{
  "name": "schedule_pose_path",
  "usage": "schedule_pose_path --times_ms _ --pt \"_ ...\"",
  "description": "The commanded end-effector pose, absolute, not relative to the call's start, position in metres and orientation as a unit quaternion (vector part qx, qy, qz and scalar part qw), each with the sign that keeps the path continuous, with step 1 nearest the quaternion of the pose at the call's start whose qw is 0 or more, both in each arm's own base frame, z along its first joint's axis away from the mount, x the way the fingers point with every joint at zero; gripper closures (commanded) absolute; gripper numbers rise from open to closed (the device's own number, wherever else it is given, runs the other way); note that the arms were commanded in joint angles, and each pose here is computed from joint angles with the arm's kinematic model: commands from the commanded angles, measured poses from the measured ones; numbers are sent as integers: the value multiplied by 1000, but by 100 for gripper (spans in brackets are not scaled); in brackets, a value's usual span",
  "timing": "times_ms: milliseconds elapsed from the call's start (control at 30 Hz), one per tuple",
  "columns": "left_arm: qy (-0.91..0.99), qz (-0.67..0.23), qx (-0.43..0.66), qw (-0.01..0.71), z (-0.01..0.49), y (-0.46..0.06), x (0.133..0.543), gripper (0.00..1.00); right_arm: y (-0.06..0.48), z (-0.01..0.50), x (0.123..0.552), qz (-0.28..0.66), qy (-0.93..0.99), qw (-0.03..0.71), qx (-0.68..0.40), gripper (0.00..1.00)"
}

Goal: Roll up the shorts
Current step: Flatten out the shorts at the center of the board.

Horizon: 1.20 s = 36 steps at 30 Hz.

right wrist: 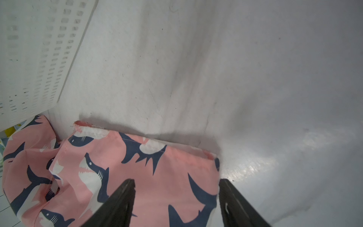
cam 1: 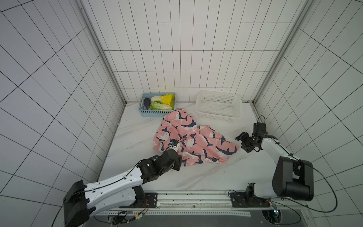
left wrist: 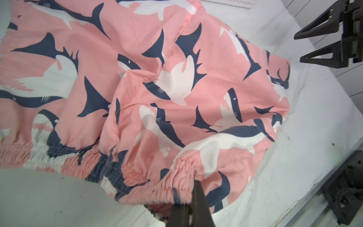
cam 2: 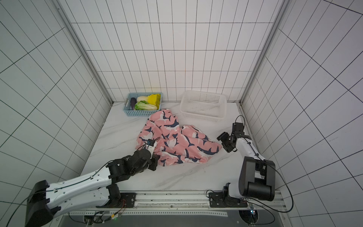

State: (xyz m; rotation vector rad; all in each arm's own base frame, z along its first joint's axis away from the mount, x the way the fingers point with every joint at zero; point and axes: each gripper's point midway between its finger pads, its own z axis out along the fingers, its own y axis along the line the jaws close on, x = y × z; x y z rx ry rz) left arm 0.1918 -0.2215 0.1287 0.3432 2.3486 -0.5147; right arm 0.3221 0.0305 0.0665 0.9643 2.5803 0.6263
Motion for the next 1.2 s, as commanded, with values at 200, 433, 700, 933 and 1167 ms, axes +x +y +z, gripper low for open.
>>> schedule_pose_path --times_ms 200,433,700,933,1167 --pt "917 -142 109 357 135 -210 204 100 38 69 294 220 906 152 329 24" --pt "906 -151 96 383 144 -208 209 100 49 50 276 236 905 117 335 28" --pt "895 -158 91 408 163 -205 212 100 58 36 269 254 902 103 334 28" --pt "886 -160 83 428 181 -200 215 100 75 32 285 283 896 101 325 56" --pt "874 -155 59 458 234 -183 237 100 83 105 327 330 879 165 302 100"
